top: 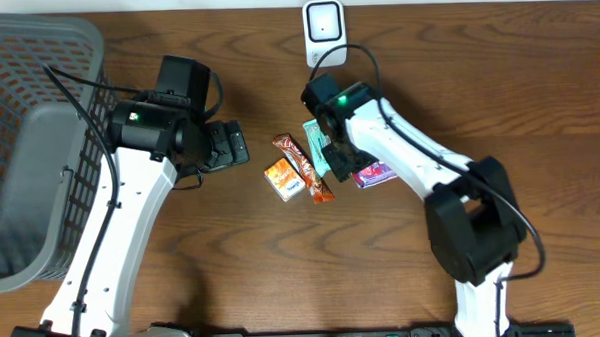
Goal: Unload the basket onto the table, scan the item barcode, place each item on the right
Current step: 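Grasp the purple package with the right gripper and lift it toward the scanner, then move the purple package right and lower it onto the table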
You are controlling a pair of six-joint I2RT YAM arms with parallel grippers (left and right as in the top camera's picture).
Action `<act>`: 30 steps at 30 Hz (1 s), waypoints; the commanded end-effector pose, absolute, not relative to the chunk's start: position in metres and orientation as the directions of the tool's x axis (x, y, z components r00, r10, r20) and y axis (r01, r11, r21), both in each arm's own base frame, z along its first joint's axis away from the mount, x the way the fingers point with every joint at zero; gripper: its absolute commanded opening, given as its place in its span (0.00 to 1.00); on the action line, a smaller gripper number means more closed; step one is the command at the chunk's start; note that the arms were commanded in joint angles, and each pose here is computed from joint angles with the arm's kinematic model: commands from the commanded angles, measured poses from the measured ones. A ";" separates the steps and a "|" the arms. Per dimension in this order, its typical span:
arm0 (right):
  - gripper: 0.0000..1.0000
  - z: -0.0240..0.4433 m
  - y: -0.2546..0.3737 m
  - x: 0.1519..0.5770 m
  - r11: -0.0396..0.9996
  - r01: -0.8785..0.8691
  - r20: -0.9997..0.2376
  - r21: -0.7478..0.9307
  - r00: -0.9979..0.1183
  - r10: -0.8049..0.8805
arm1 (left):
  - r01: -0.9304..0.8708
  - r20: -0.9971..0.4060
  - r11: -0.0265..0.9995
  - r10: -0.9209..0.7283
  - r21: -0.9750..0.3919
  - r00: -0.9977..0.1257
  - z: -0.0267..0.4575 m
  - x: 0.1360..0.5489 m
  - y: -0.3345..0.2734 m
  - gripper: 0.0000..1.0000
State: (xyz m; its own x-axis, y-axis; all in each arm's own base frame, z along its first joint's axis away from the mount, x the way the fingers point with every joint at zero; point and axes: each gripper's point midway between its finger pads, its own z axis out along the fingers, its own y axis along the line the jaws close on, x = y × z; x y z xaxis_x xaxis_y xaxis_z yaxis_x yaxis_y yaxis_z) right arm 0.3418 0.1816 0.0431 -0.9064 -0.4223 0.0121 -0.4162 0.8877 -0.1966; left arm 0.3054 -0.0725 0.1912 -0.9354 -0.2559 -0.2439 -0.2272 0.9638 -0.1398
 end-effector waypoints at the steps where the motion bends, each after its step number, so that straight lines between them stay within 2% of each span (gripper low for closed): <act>1: 0.49 0.036 0.172 0.355 0.861 -0.407 0.011 -0.305 -0.906 -0.424 | -0.219 -0.250 0.968 -0.243 -0.120 -0.937 0.191 0.307 -0.069 0.98; 4: 0.44 0.029 0.167 0.357 0.853 -0.396 0.018 -0.339 -0.910 -0.415 | -0.219 -0.250 0.968 -0.243 -0.120 -0.937 0.191 0.307 -0.069 0.98; 7: 0.31 0.028 0.169 0.360 0.856 -0.393 0.007 -0.336 -0.910 -0.415 | -0.219 -0.250 0.968 -0.243 -0.120 -0.937 0.191 0.307 -0.069 0.98; 8: 0.21 0.027 0.171 0.360 0.861 -0.393 0.004 -0.322 -0.910 -0.415 | -0.219 -0.250 0.968 -0.243 -0.120 -0.937 0.191 0.307 -0.069 0.98; 11: 0.01 0.025 0.185 0.352 0.885 -0.412 0.019 -0.218 -0.908 -0.418 | -0.219 -0.250 0.968 -0.243 -0.120 -0.937 0.191 0.307 -0.069 0.98; 15: 0.01 0.045 0.199 0.354 0.922 -0.386 0.031 -0.004 -0.922 -0.386 | -0.219 -0.250 0.968 -0.243 -0.120 -0.937 0.191 0.307 -0.069 0.98; 18: 0.01 0.082 0.213 0.360 0.885 -0.378 0.009 0.273 -0.919 -0.395 | -0.219 -0.250 0.968 -0.243 -0.120 -0.937 0.191 0.307 -0.069 0.98; 24: 0.01 0.152 0.205 0.376 0.642 -0.335 -0.118 0.689 -0.927 -0.357 | -0.219 -0.250 0.968 -0.243 -0.120 -0.937 0.191 0.307 -0.069 0.98; 30: 0.01 0.141 0.163 0.376 0.454 -0.206 -0.117 0.867 -0.969 -0.216 | -0.219 -0.250 0.968 -0.243 -0.120 -0.937 0.191 0.307 -0.069 0.98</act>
State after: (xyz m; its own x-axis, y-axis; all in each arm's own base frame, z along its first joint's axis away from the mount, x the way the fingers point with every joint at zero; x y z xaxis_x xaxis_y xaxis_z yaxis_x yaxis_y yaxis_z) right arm 0.3820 0.1573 0.1314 -0.9659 -0.2541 -0.0505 -0.2148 0.6770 0.7039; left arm 0.3052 -0.0724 0.1911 -0.9356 -0.2558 -0.2433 -0.2273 0.9638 -0.1394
